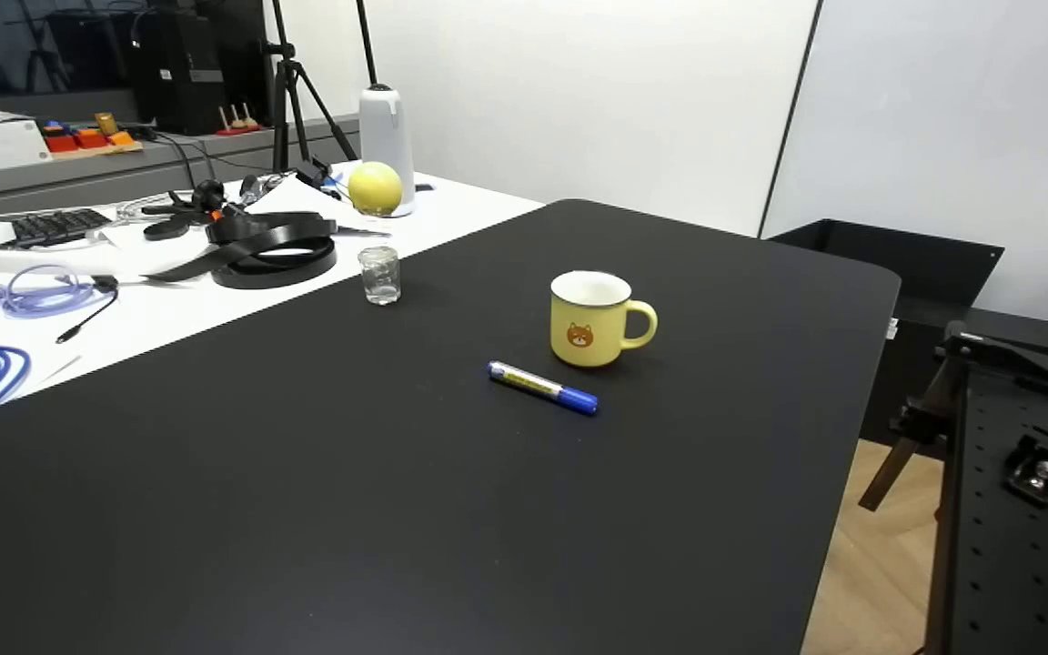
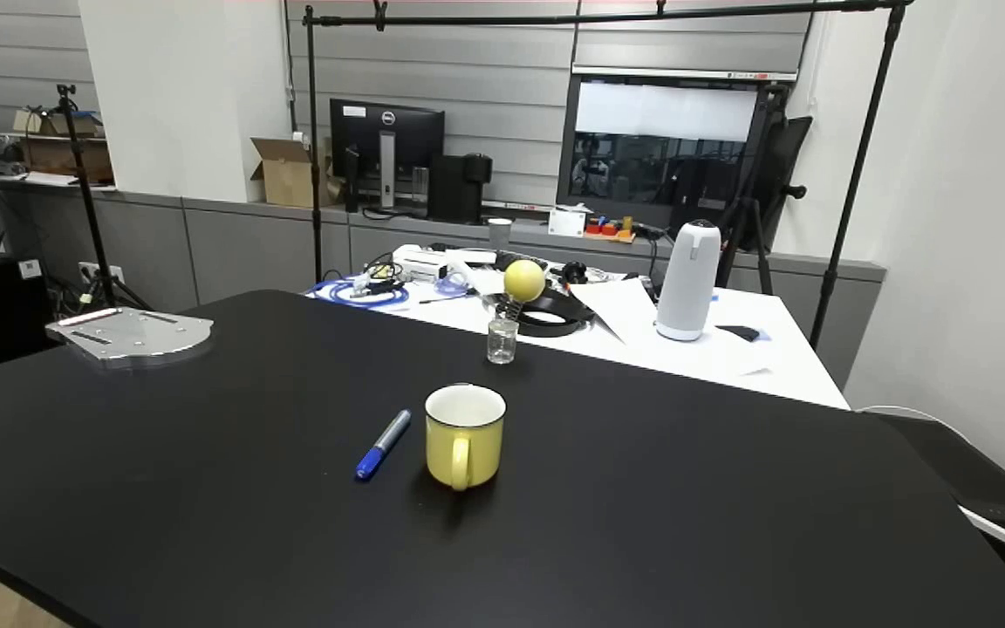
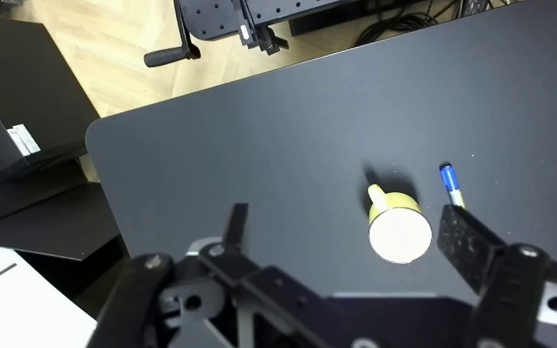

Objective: Put the marker in the yellow mug cup

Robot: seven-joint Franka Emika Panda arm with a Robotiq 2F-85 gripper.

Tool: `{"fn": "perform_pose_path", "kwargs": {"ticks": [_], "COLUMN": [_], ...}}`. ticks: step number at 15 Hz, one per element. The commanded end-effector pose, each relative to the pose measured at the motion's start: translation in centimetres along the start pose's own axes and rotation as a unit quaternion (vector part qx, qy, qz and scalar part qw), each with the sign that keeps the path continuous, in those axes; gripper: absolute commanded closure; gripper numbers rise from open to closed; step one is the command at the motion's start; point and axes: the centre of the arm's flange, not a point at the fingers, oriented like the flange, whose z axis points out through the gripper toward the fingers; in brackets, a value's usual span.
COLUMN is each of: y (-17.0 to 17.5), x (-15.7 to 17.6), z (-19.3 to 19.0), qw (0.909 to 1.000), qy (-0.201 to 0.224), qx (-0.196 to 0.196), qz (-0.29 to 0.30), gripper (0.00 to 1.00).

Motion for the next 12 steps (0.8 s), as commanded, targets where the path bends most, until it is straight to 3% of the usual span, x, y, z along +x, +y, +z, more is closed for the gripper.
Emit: {"fn": "perform_pose_path", "kwargs": {"ticks": [1,6,9,12], "y": [0.0,-4.9,-9.1,-12.9], "x": [0.0,0.3,0.0,-0.1], "z": [0.0,6.3,11.5,16.0], "qw": [1.0,0.9984,0.995,0.9935], "qy": [0.0,0.0,-0.003,0.015], "qx": [0.0,0.004,0.047,0.078], "qz": [0.0,-0.056,-0.087,-0.082], "gripper": [0.0,0.0,0.0,0.0]}}
